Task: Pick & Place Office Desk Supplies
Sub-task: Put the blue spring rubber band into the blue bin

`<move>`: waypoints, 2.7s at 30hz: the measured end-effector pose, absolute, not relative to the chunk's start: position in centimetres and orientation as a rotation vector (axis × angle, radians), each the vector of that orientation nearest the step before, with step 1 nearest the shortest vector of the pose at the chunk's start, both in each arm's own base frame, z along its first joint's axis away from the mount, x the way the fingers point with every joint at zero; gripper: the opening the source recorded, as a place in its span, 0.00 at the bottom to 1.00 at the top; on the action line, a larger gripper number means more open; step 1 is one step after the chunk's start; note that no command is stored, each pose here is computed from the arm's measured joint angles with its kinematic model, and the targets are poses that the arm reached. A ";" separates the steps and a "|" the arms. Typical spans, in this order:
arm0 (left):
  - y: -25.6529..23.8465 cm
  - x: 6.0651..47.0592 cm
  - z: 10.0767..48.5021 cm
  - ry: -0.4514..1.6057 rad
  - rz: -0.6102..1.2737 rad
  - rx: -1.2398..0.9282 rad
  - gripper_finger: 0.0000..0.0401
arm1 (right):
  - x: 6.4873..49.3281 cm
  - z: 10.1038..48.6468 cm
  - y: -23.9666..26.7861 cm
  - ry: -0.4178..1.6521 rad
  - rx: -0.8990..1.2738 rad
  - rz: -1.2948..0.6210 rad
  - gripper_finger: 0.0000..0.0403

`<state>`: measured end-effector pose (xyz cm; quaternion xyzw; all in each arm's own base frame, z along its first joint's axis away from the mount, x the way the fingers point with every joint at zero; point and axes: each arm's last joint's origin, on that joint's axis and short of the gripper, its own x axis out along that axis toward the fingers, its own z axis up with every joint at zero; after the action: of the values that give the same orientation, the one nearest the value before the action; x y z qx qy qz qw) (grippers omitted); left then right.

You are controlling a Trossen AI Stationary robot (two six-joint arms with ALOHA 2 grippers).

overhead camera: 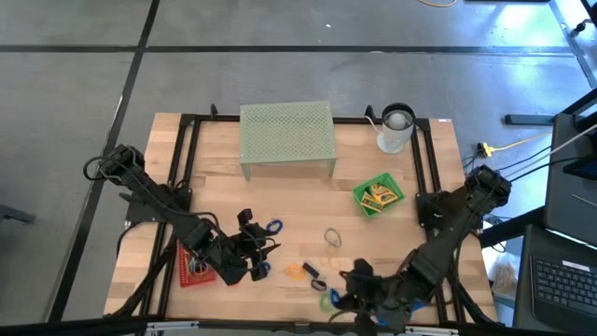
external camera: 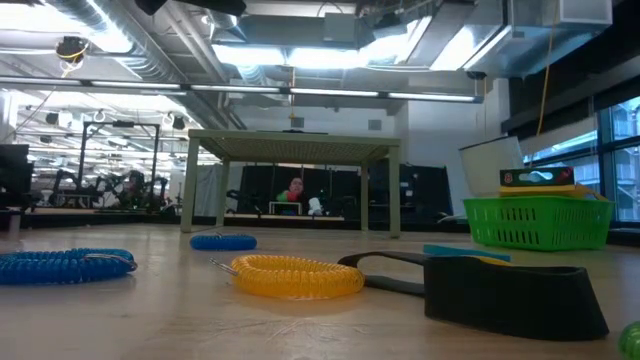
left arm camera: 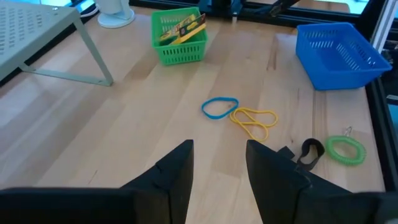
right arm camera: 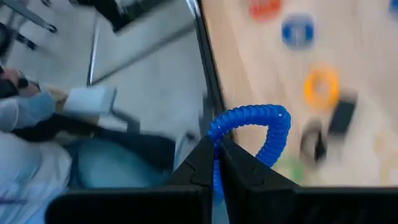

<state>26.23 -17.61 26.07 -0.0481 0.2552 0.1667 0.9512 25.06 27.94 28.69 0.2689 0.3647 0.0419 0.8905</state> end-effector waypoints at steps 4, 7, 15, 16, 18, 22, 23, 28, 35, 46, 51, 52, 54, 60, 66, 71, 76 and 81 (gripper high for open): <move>-17.6 26.2 26.1 0.519 0.339 -0.098 0.35 | 22.7 27.5 28.4 0.948 0.646 -0.009 0.04; -17.6 26.2 26.1 0.519 0.339 -0.098 0.35 | 20.9 26.7 28.3 1.077 0.674 -0.126 0.04; -17.6 26.2 26.1 0.519 0.339 -0.098 0.35 | 17.7 23.6 27.3 1.392 0.755 -0.420 0.04; -17.6 26.2 26.1 0.519 0.339 -0.098 0.35 | 17.5 23.2 27.2 1.420 0.773 -0.445 0.04; -17.6 26.2 26.1 0.518 0.339 -0.098 0.35 | 17.2 22.3 26.9 1.455 0.785 -0.500 0.06; -17.6 26.2 26.1 0.519 0.339 -0.098 0.35 | 16.9 21.4 26.5 1.501 0.789 -0.542 0.09; -17.6 26.2 26.1 0.519 0.339 -0.098 0.35 | 16.8 21.3 26.5 1.511 0.786 -0.546 0.09; -17.6 26.2 26.1 0.520 0.338 -0.091 0.35 | 16.8 21.1 26.4 1.515 0.785 -0.551 0.14; -17.6 26.2 26.1 0.523 0.333 -0.090 0.35 | 16.8 21.1 26.4 1.514 0.785 -0.551 0.25; -17.4 27.0 25.0 0.646 0.217 0.009 0.39 | 16.8 21.1 26.4 1.515 0.785 -0.550 0.41; -16.9 28.8 22.1 0.788 0.157 0.040 0.45 | 16.8 21.1 26.4 1.515 0.785 -0.550 0.41; -16.7 29.1 21.5 0.811 0.153 0.058 0.46 | 16.8 21.1 26.4 1.515 0.785 -0.550 0.41; -16.2 29.9 20.2 0.858 0.143 0.106 0.48 | 16.8 21.1 26.4 1.516 0.785 -0.550 0.40; -13.8 31.5 16.4 1.067 0.135 0.147 0.47 | 16.8 21.1 26.4 1.547 0.788 -0.544 0.38; -11.1 32.8 13.5 1.204 0.172 0.113 0.43 | 16.8 21.1 26.4 1.534 0.785 -0.545 0.37; -9.7 33.3 12.8 1.249 0.150 0.090 0.40 | 16.8 21.1 26.4 1.532 0.785 -0.545 0.37; -9.4 33.4 12.9 1.255 0.124 0.082 0.36 | 16.8 21.1 26.4 1.531 0.785 -0.545 0.37; -9.3 33.2 13.9 1.226 0.126 0.082 0.35 | 16.8 21.1 26.4 1.527 0.785 -0.545 0.37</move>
<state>33.16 -9.30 13.90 0.0385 0.5748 0.0592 0.8153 16.81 26.38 21.15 0.3415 0.6644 -0.2369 0.6211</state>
